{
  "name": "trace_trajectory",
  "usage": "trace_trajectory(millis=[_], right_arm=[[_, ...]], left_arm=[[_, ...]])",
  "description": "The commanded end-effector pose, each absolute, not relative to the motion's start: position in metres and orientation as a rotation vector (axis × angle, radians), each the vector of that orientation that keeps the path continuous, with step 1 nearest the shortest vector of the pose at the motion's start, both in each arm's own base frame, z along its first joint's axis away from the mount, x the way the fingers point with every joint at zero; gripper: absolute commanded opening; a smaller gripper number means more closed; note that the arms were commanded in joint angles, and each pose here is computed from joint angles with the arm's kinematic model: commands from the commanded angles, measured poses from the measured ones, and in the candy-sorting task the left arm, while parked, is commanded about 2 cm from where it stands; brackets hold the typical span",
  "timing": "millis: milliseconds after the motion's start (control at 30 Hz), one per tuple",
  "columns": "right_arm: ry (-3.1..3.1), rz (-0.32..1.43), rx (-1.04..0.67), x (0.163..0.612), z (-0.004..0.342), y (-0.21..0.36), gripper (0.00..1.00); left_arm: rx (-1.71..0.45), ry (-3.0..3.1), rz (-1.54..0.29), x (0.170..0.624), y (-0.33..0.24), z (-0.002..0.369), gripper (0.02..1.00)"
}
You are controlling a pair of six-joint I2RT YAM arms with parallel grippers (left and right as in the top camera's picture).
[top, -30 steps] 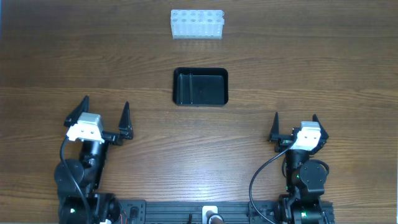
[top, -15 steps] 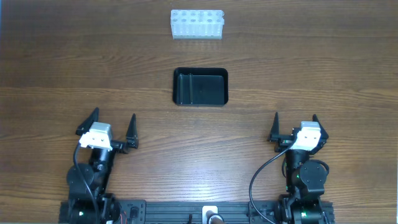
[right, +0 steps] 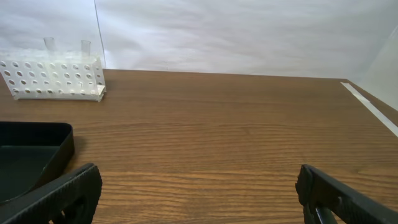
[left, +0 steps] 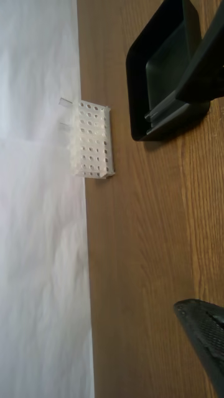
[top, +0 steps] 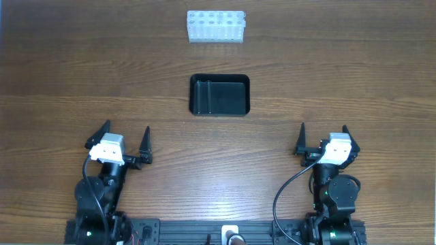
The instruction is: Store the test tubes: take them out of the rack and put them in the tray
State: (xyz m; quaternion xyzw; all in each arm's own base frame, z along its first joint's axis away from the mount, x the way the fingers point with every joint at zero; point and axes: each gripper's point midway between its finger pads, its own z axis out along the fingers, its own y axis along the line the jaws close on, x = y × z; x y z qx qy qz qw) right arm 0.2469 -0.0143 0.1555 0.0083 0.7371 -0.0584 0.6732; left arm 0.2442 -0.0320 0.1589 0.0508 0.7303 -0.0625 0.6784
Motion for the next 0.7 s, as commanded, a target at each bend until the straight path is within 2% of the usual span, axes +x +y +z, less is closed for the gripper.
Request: trace_trajectory(millis=[33, 700], right_arm=[[1.665, -0.135, 0.015, 0.2468, 0.1525, -0.0146, 0.991], [1.649, -0.120, 0.004, 0.2474, 0.1565, -0.0117, 0.991]], left_arm=[[0.132, 1.635, -0.135, 0.2438, -0.0329, 0.1584, 1.000], [0.132, 1.635, -0.135, 0.2438, -0.0329, 0.1584, 1.000]])
